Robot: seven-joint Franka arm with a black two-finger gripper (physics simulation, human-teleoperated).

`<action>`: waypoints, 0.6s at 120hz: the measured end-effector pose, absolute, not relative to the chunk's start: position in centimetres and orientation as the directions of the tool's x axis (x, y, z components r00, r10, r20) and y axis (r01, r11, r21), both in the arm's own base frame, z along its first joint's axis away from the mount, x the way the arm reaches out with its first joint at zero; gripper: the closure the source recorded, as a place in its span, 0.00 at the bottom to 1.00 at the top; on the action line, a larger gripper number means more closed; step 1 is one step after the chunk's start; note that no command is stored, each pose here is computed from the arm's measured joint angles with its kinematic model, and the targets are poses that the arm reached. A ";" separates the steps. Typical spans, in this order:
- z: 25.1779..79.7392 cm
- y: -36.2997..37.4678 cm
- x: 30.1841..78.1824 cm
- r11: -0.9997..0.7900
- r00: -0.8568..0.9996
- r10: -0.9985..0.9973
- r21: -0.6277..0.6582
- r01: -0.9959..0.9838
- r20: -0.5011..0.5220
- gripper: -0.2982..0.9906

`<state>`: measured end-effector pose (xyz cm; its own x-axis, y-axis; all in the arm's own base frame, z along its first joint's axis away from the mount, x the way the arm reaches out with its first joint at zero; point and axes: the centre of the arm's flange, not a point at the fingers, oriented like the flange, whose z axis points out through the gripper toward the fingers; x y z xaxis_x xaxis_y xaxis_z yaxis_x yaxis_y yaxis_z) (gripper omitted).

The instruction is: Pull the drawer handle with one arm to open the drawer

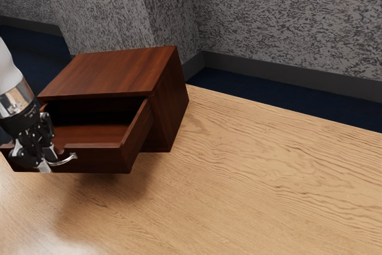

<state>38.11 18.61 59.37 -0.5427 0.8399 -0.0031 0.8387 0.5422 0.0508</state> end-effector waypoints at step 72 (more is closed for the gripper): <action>67.3 2.1 53.9 0.187 -0.195 0.980 0.177 0.966 0.030 0.32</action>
<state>53.91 2.12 67.29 -0.1948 0.9804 0.0299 0.9663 0.1866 0.1771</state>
